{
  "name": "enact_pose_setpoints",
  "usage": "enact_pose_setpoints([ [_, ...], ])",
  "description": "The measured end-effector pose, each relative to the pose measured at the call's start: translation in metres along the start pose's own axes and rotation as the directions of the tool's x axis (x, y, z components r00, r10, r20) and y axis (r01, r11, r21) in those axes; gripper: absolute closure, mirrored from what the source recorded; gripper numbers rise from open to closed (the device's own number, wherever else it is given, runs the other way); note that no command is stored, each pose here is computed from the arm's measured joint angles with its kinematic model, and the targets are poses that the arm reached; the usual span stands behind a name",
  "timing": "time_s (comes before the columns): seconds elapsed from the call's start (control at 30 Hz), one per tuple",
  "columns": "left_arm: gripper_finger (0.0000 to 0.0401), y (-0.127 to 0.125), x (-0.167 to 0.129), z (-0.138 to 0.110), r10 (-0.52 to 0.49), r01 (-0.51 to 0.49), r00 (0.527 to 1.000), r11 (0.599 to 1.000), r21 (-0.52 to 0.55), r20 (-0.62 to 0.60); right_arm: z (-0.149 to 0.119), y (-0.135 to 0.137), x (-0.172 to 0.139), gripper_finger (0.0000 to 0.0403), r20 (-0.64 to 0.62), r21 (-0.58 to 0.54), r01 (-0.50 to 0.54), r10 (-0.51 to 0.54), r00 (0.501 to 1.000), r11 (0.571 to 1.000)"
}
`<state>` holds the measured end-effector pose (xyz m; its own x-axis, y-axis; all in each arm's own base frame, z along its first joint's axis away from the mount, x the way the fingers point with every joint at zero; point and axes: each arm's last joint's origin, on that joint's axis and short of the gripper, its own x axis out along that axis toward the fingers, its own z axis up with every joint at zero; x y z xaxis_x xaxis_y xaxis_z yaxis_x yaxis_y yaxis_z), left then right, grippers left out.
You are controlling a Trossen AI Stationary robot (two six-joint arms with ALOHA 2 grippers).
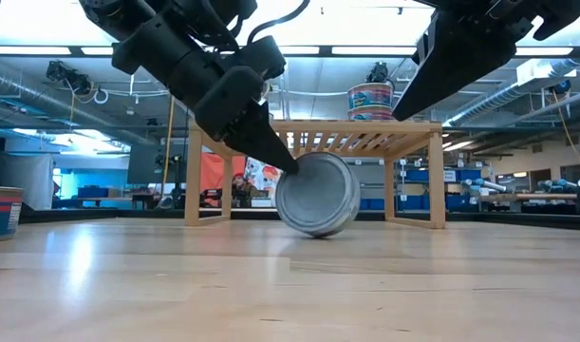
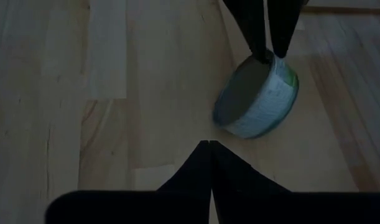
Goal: Stack canned seafood by type on shelf
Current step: Stack the green tuna can on top of the other green tuna can on the shelf
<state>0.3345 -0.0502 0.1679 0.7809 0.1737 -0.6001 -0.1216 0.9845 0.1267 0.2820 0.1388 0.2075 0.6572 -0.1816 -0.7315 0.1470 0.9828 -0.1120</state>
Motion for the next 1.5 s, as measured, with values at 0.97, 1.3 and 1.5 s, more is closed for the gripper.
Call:
enact_pose_setpoints([
  [0.97, 0.0378, -0.032, -0.011, -0.001, -0.078, 0.079, 0.996, 0.996, -0.046, 0.032, -0.006, -0.007, 0.037, 0.0344, -0.081, 0.188, 0.072, -0.058, 0.995, 0.980],
  [1.3, 0.0314, -0.034, -0.013, 0.000, -0.056, 0.053, 0.997, 0.997, 0.059, 0.055, -0.007, -0.008, 0.039, 0.0233, -0.086, 0.176, 0.076, -0.062, 0.994, 0.981],
  [1.5, 0.0240, -0.032, -0.012, 0.005, -0.036, 0.024, 0.994, 0.993, 0.113, 0.099, -0.007, -0.008, 0.039, 0.0207, -0.086, 0.159, 0.075, -0.062, 0.994, 0.984],
])
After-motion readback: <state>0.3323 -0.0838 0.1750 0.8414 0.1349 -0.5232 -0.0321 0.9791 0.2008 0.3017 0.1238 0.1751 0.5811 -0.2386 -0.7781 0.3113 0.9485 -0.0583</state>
